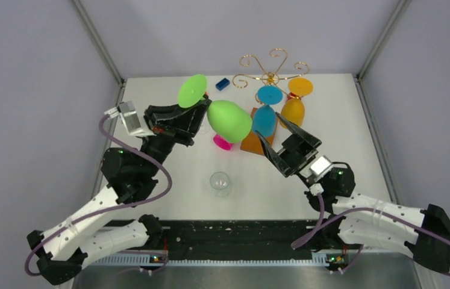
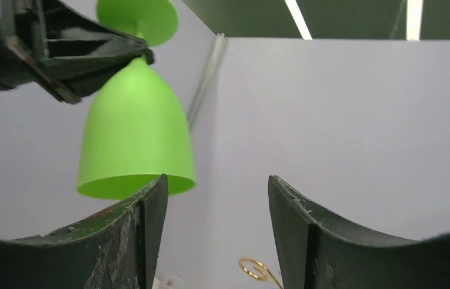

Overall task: Place the wine glass upside down on the wine glass rack
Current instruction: Turn the wine glass upside down at the wine rack.

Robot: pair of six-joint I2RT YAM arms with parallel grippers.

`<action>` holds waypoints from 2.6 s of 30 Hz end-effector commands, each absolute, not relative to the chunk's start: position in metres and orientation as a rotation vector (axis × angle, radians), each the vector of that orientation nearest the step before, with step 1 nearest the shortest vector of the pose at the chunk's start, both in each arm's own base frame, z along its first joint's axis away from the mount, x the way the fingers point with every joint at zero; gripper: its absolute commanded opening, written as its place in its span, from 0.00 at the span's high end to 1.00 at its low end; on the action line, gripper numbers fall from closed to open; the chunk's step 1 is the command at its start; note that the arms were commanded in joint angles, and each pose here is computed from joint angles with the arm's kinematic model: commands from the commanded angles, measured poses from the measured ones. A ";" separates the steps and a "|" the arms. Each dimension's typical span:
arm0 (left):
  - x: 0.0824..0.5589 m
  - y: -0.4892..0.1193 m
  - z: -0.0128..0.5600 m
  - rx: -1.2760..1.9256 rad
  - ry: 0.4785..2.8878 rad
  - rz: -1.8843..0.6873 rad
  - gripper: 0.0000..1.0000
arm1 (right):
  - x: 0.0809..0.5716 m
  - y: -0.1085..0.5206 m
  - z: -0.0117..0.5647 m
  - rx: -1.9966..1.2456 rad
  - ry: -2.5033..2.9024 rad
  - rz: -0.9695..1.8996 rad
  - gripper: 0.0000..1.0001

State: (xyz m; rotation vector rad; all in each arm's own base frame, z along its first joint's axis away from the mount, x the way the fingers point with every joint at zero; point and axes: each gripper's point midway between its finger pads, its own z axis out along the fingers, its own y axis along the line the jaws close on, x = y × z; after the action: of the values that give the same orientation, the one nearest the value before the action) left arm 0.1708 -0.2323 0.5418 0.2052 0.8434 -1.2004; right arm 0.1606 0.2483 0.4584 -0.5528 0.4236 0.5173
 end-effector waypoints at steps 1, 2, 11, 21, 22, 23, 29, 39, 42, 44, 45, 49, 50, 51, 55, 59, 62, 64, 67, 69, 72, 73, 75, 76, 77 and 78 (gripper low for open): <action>0.205 -0.215 0.511 0.289 0.976 -0.804 1.00 | 0.184 0.203 0.465 -0.350 0.543 0.388 0.39; 0.211 -0.213 0.503 0.295 1.002 -0.760 1.00 | 0.191 0.194 0.464 -0.304 0.592 0.375 0.38; 0.274 -0.202 0.438 0.302 1.167 -0.738 1.00 | 0.254 0.172 0.442 -0.177 1.285 0.271 0.39; 0.279 -0.226 0.431 0.415 1.072 -0.766 1.00 | 0.291 0.093 0.434 0.096 1.477 0.403 0.42; 0.281 -0.231 0.427 0.436 1.066 -0.771 1.00 | 0.291 0.088 0.433 0.108 1.479 0.388 0.42; 0.285 -0.235 0.424 0.439 1.063 -0.776 1.00 | 0.290 0.085 0.432 0.116 1.480 0.378 0.42; 0.302 -0.265 0.399 0.483 1.016 -0.795 1.00 | 0.283 0.077 0.426 0.129 1.480 0.355 0.41; 0.332 -0.291 0.385 0.523 1.000 -0.725 1.00 | 0.273 0.067 0.424 0.132 1.468 0.315 0.41; 0.340 -0.296 0.388 0.518 0.988 -0.719 1.00 | 0.271 0.067 0.423 0.129 1.468 0.314 0.41; 0.343 -0.301 0.388 0.532 0.984 -0.723 1.00 | 0.270 0.066 0.423 0.127 1.466 0.313 0.41; 0.345 -0.304 0.389 0.538 0.982 -0.727 1.00 | 0.270 0.066 0.422 0.124 1.468 0.311 0.41; 0.354 -0.311 0.387 0.538 0.987 -0.732 1.00 | 0.267 0.065 0.423 0.118 1.464 0.304 0.41; 0.356 -0.312 0.387 0.538 0.989 -0.728 1.00 | 0.267 0.064 0.424 0.117 1.462 0.304 0.41; 0.358 -0.314 0.386 0.540 0.991 -0.728 1.00 | 0.267 0.065 0.423 0.116 1.462 0.304 0.41; 0.363 -0.321 0.380 0.546 1.006 -0.748 1.00 | 0.266 0.064 0.423 0.114 1.462 0.299 0.41; 0.368 -0.325 0.377 0.543 1.018 -0.759 1.00 | 0.266 0.065 0.422 0.109 1.464 0.301 0.41; 0.374 -0.327 0.375 0.539 1.027 -0.750 1.00 | 0.266 0.066 0.422 0.103 1.466 0.306 0.41; 0.379 -0.327 0.375 0.532 1.038 -0.740 1.00 | 0.267 0.067 0.421 0.099 1.471 0.309 0.41; 0.387 -0.330 0.371 0.521 1.069 -0.730 1.00 | 0.266 0.068 0.421 0.096 1.470 0.312 0.41; 0.392 -0.331 0.368 0.516 1.094 -0.721 1.00 | 0.266 0.068 0.419 0.095 1.475 0.310 0.41; 0.398 -0.332 0.366 0.511 1.115 -0.711 1.00 | 0.266 0.067 0.419 0.097 1.475 0.307 0.41; 0.400 -0.332 0.364 0.511 1.124 -0.707 1.00 | 0.265 0.067 0.419 0.097 1.474 0.307 0.41; 0.404 -0.333 0.360 0.511 1.141 -0.693 1.00 | 0.265 0.066 0.418 0.098 1.474 0.306 0.41; 0.405 -0.333 0.359 0.509 1.148 -0.687 1.00 | 0.265 0.066 0.419 0.097 1.473 0.307 0.41; 0.407 -0.332 0.359 0.507 1.152 -0.681 1.00 | 0.265 0.067 0.418 0.097 1.475 0.307 0.41; 0.409 -0.332 0.357 0.505 1.158 -0.674 1.00 | 0.265 0.067 0.419 0.096 1.474 0.308 0.41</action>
State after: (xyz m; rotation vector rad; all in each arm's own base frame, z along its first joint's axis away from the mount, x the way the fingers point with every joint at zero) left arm 0.4017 -0.3357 0.3291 0.5440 1.2128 -0.7059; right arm 0.2671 0.0706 0.4119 0.0921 1.5002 0.3146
